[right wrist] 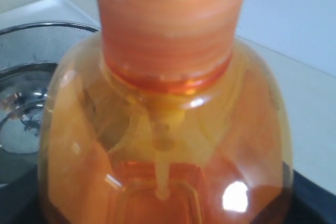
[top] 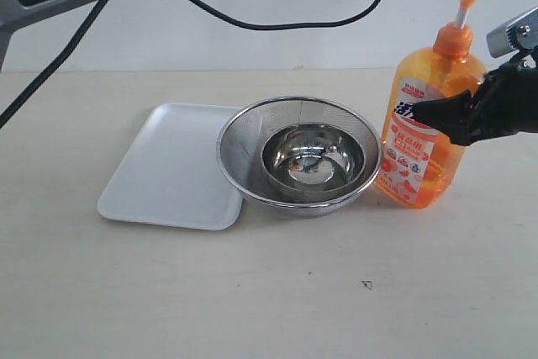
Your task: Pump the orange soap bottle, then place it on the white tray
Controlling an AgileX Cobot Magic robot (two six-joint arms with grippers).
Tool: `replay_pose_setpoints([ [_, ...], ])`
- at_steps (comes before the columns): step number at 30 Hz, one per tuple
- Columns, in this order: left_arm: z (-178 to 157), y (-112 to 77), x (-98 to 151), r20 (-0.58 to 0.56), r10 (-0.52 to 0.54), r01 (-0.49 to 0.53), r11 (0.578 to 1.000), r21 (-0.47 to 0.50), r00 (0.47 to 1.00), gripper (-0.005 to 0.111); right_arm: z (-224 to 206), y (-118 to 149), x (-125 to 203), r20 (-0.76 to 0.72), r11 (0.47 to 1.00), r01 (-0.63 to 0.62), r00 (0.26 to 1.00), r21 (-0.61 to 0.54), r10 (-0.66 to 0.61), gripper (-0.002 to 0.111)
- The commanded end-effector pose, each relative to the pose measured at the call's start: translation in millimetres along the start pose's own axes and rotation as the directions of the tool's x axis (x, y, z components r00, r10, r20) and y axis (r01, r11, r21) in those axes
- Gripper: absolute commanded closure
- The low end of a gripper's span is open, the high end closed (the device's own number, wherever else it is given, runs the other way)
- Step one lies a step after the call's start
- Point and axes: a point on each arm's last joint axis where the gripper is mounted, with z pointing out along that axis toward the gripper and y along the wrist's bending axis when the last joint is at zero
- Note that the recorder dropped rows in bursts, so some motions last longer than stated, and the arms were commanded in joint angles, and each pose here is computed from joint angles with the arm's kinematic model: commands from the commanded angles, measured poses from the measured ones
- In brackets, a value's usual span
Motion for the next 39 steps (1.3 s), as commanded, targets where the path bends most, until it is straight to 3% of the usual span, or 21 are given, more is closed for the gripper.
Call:
replay_pose_setpoints([
  [1, 1, -1.5, 1, -0.024, -0.031, 0.031, 0.999, -0.010, 0.999, 0.102, -4, -3, 20, -0.185, 0.993, 0.104, 0.979, 0.060, -0.091, 0.108],
  [8, 1, 0.8, 3, -0.037, -0.034, 0.033, 0.999, -0.035, 0.999, 0.102, -28, 2, -7, -0.157, 0.970, 0.217, 0.967, 0.112, -0.198, 0.108],
  [14, 1, 0.1, 3, -0.036, -0.075, 0.074, 0.997, -0.029, 0.997, 0.102, -37, 7, -13, -0.185, 0.952, 0.293, 0.944, 0.085, -0.274, 0.108],
  [19, 1, -6.2, 3, -0.050, -0.153, 0.155, 0.987, 0.035, 0.987, 0.102, -36, 9, -13, -0.184, 0.951, 0.300, 0.942, 0.079, -0.282, 0.108],
  [23, 0, -11.4, 7, -0.108, -0.184, 0.193, 0.978, 0.081, 0.977, 0.102, -26, 19, -16, -0.233, 0.924, 0.377, 0.907, 0.070, -0.352, 0.108],
  [30, -5, -11.7, 14, -0.239, -0.146, 0.166, 0.984, 0.064, 0.960, 0.102, -16, 30, -20, -0.279, 0.910, 0.400, 0.891, 0.109, -0.358, 0.108],
  [39, -22, -8.6, -11, -0.277, -0.085, 0.097, 0.995, 0.031, 0.957, 0.102, -16, 30, -20, -0.278, 0.915, 0.387, 0.897, 0.113, -0.345, 0.108],
])
